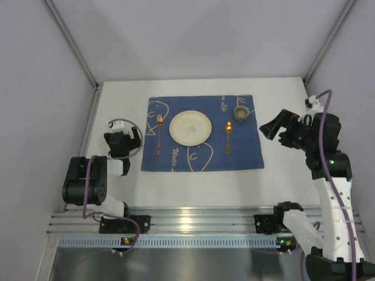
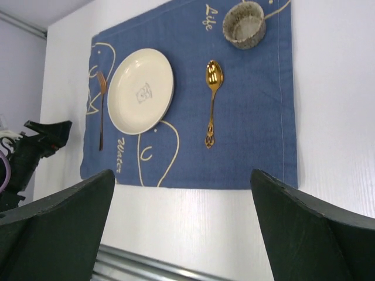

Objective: Set the dinner table for one person

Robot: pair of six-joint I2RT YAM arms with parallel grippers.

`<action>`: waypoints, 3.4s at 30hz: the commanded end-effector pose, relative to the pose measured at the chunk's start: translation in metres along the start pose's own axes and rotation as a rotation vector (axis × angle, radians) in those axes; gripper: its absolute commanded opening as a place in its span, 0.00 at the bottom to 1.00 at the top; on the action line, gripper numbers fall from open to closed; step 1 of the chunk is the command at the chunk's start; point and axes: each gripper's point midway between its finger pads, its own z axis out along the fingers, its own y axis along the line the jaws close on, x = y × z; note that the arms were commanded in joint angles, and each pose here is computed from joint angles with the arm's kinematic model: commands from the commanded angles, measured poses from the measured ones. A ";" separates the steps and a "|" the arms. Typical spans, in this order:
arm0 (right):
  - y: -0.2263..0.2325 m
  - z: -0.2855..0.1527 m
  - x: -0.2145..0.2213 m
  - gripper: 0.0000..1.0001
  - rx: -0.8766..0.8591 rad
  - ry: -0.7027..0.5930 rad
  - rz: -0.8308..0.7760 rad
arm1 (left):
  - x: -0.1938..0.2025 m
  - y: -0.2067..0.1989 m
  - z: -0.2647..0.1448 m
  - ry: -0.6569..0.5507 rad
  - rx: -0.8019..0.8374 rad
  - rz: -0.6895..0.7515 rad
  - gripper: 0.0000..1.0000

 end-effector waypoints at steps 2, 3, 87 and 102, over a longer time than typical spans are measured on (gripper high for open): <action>0.002 0.000 -0.016 1.00 -0.056 -0.176 -0.126 | -0.039 -0.030 0.013 -0.160 0.090 0.097 0.99; -0.007 0.008 -0.003 1.00 -0.054 -0.163 -0.138 | -0.033 -0.032 0.009 -0.148 0.103 0.089 0.99; -0.143 0.163 0.013 1.00 0.149 -0.544 -0.577 | -0.034 -0.029 0.000 -0.238 0.111 0.087 0.98; -0.143 0.163 0.013 1.00 0.149 -0.544 -0.577 | -0.034 -0.029 0.000 -0.238 0.109 0.087 0.98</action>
